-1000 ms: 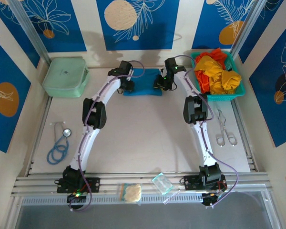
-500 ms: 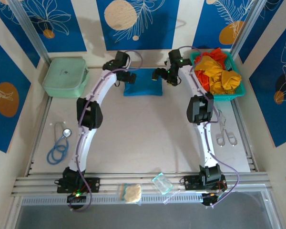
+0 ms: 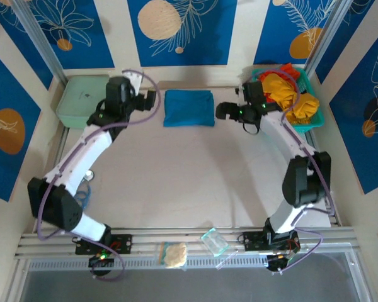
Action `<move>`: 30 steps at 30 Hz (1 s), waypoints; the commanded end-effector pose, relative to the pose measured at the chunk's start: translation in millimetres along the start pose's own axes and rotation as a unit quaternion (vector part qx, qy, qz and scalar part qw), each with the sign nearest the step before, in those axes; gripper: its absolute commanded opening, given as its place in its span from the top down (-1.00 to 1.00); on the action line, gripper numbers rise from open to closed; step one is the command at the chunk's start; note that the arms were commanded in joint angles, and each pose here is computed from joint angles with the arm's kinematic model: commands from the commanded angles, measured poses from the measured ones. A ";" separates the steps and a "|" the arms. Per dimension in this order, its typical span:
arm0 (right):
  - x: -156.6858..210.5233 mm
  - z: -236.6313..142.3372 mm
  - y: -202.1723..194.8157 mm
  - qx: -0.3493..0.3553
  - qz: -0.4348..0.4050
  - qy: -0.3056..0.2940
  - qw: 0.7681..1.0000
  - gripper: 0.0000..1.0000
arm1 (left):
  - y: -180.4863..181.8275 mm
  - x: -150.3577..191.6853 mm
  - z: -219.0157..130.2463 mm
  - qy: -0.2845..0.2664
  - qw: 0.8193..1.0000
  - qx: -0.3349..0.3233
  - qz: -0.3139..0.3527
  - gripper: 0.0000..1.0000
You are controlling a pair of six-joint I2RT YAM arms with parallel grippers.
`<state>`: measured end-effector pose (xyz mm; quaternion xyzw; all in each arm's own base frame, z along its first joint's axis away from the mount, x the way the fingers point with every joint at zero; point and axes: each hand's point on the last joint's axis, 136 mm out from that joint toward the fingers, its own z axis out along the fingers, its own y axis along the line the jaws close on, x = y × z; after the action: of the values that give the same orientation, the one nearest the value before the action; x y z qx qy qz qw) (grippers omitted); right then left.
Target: Fold and stack the t-shirts
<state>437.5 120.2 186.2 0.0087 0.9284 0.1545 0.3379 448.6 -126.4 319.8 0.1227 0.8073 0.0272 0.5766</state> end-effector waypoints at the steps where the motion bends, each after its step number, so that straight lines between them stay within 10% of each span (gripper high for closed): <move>1: -19.3 -16.6 -15.8 0.017 -0.041 -0.131 0.990 -0.98 | 23.5 22.0 -9.7 -0.048 0.997 -0.066 0.012 -0.99; 16: 74.4 -23.9 -85.0 0.046 -0.123 -0.270 0.954 -0.98 | 67.3 222.2 -16.6 0.009 0.984 -0.175 -0.010 -0.98; 30: 78.3 14.2 -105.6 -0.009 -0.076 -0.232 0.970 -0.98 | 53.3 252.8 16.7 0.010 0.996 -0.045 -0.075 -0.98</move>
<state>385.9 32.6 82.9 -0.0300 0.8311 0.1049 0.5453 390.2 -2.8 83.4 0.0243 0.8275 0.0838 0.5547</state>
